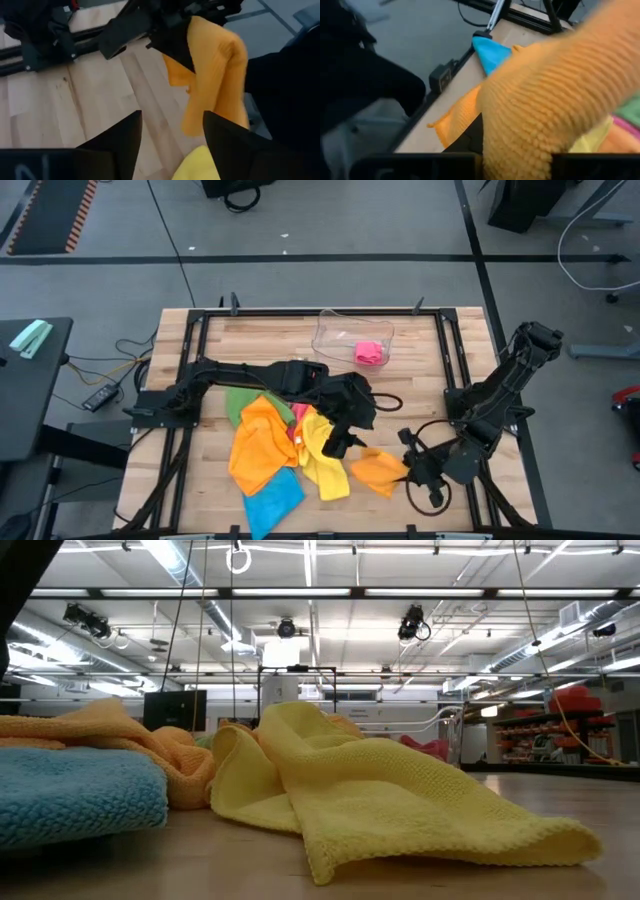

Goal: Fold microfiber towels
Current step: Fold the right orange microfiber cloth

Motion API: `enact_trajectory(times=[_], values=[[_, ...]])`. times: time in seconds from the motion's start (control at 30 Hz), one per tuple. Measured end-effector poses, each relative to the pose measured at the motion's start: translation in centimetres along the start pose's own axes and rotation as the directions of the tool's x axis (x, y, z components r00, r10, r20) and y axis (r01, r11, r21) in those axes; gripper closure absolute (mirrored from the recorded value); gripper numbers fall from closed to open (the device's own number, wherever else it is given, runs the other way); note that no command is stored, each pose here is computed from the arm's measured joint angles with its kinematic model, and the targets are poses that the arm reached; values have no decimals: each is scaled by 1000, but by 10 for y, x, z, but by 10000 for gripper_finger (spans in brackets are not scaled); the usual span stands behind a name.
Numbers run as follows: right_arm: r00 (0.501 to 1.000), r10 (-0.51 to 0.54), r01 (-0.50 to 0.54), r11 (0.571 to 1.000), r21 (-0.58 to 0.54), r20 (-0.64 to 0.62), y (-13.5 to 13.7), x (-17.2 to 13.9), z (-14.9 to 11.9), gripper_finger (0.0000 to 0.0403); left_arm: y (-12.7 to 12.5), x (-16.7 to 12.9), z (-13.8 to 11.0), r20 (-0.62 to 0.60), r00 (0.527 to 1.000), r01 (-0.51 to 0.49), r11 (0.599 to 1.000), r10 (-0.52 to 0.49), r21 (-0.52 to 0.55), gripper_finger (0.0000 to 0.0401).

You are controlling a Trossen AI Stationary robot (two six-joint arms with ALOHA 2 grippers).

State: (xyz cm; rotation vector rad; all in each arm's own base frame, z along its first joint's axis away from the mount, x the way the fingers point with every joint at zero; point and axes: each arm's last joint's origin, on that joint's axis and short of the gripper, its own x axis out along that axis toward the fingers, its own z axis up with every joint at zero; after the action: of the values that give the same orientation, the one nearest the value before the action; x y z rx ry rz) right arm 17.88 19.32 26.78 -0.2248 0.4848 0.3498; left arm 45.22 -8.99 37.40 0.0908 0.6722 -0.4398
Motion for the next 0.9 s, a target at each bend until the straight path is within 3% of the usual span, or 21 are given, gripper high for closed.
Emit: enact_trajectory(times=[0.3, 0.43, 0.57, 0.7, 0.9], values=[[999, -38, 40, 941, 337, -12, -5, -7, -1, 363, -47, 0, 2, -36, 998, 58, 997, -56, 59, 227], [994, -99, 105, 909, 403, -34, -13, -7, -2, 363, -52, -4, 6, -16, 1000, -26, 999, 26, 24, 239], [988, -149, 155, 892, 426, -46, -25, -2, -2, 363, -50, 11, 2, -34, 985, -169, 984, 167, -64, 244], [979, -194, 201, 882, 426, -62, -34, 4, -2, 363, -43, 27, -5, -69, 977, -209, 971, 202, -113, 219], [977, -210, 206, 895, 395, -34, -35, 5, 1, 363, -33, 26, -5, -71, 950, -313, 932, 305, -180, 148]])
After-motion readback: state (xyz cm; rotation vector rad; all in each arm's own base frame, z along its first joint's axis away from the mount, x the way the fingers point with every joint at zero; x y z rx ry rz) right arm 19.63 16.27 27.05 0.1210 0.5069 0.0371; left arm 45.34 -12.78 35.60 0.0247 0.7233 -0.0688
